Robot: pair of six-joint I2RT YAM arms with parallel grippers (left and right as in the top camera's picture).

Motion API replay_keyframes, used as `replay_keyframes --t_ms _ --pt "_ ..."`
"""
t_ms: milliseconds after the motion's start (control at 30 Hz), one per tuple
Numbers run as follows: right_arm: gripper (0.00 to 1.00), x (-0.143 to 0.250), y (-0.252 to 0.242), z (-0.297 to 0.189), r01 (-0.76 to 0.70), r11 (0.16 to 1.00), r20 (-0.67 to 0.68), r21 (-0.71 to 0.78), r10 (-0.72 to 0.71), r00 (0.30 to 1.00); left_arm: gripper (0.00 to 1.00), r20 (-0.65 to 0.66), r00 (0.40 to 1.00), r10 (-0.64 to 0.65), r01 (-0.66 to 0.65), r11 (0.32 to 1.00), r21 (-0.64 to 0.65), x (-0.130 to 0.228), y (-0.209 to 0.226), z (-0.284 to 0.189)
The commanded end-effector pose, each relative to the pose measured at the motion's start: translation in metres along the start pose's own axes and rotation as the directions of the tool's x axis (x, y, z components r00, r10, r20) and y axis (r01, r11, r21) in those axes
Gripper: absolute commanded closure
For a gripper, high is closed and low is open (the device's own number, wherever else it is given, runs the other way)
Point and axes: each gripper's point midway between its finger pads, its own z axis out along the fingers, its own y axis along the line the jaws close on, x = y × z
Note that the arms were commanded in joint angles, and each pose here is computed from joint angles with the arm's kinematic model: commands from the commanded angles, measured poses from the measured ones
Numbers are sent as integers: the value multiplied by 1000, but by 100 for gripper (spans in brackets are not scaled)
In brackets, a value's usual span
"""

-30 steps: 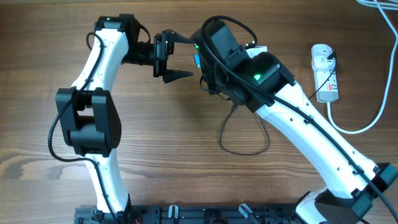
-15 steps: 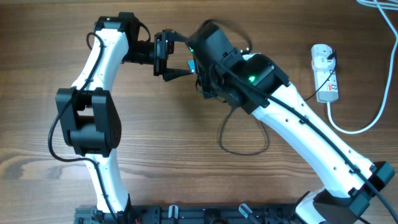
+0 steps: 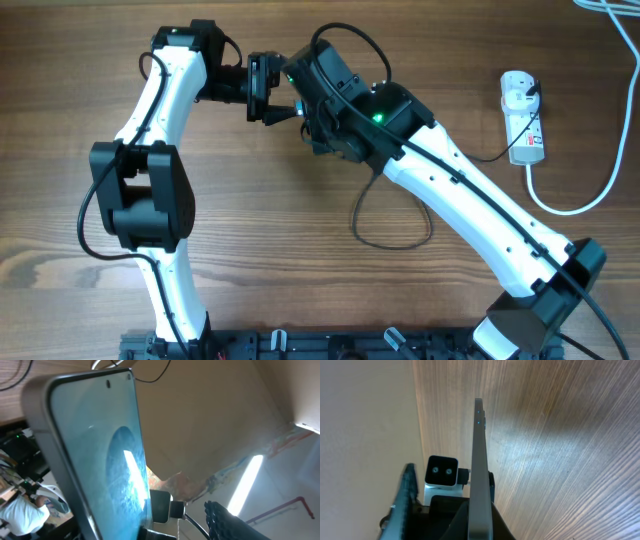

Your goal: Plug charger to phone and switch on socket

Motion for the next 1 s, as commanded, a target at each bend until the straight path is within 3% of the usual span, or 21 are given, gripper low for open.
replay_keyframes --t_ms 0,133,767,967 --pt "96 -1 4 3 -9 1000 23 -21 9 1000 38 -19 999 39 -38 999 23 18 -10 0" --pt "96 1 7 3 -12 999 16 -33 12 1000 38 -17 999 39 -39 999 20 18 -9 0" --pt "95 5 14 3 -24 998 -2 -64 24 1000 69 -17 999 38 -38 999 20 18 -9 0" --pt "96 10 15 3 -27 998 -28 -63 25 999 70 -17 1000 20 -19 1000 20 18 -9 0"
